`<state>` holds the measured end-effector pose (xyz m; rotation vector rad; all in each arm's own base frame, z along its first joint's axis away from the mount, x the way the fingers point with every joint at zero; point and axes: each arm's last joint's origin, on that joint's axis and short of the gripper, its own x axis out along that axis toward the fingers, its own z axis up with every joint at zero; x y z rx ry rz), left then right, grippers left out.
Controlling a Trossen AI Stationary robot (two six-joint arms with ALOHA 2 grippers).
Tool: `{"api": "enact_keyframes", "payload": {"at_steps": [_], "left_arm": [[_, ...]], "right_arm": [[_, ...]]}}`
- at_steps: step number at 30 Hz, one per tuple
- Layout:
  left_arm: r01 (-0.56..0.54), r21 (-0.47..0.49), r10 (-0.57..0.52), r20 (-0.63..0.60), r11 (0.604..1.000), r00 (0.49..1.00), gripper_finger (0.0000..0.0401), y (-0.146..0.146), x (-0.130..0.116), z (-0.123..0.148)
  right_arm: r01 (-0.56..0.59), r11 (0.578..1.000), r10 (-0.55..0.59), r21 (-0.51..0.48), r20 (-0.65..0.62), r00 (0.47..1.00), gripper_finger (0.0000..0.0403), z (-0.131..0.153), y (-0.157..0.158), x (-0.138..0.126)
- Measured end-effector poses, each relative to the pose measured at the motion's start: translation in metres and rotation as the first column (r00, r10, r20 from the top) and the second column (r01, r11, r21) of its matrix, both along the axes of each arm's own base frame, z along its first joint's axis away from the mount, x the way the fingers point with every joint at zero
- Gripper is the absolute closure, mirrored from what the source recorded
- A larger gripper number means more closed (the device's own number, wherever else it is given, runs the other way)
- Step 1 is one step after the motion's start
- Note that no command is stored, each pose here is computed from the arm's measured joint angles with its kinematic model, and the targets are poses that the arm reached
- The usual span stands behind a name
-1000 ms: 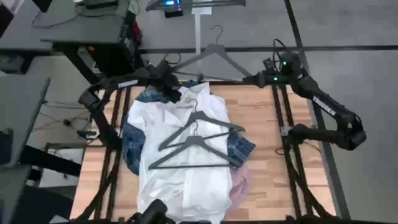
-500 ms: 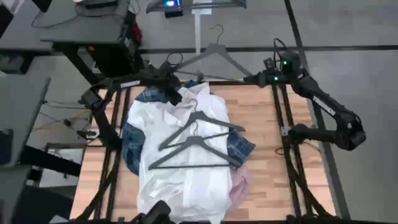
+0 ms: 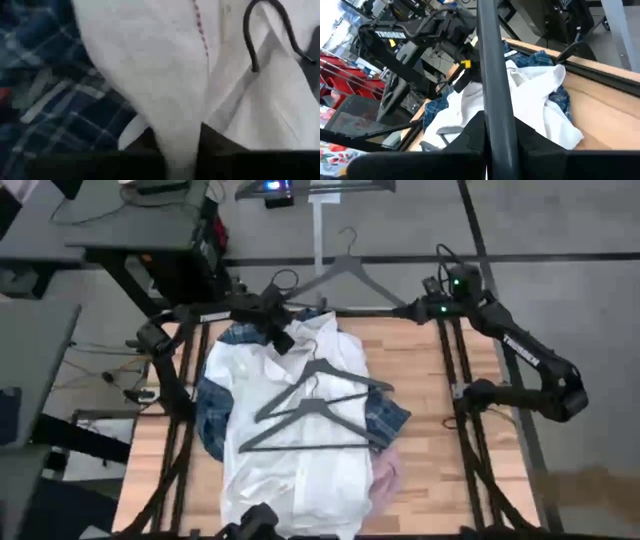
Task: Hang clothes
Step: Hang the white polo shirt on the hanger rack
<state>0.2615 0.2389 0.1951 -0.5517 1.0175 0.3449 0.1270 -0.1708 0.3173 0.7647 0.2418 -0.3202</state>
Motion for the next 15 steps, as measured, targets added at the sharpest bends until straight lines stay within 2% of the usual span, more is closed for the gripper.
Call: {"api": "enact_keyframes", "payload": {"at_steps": [5, 9, 12, 15], "left_arm": [[0.021, 0.087, -0.019, -0.029, 0.996, 0.999, 0.04, -0.003, -0.01, 0.049], [0.005, 0.182, 0.004, -0.05, 0.983, 0.999, 0.0401, 0.002, -0.022, 0.084], [-0.004, 0.202, 0.013, -0.043, 0.979, 0.999, 0.0401, 0.005, -0.029, 0.098], [-0.01, 0.219, 0.017, -0.032, 0.976, 0.999, 0.0401, 0.005, -0.034, 0.105]], "right_arm": [[-0.033, 0.998, 0.032, -0.047, -0.028, 0.999, 0.0379, 0.003, 0.011, -0.008], [0.001, 0.999, -0.004, -0.046, -0.066, 0.998, 0.038, 0.003, 0.019, -0.014], [0.047, 0.995, -0.054, -0.09, -0.08, 0.995, 0.0381, 0.007, 0.022, -0.017], [0.038, 0.994, -0.045, -0.103, -0.069, 0.997, 0.0381, 0.009, 0.025, -0.02]]}}
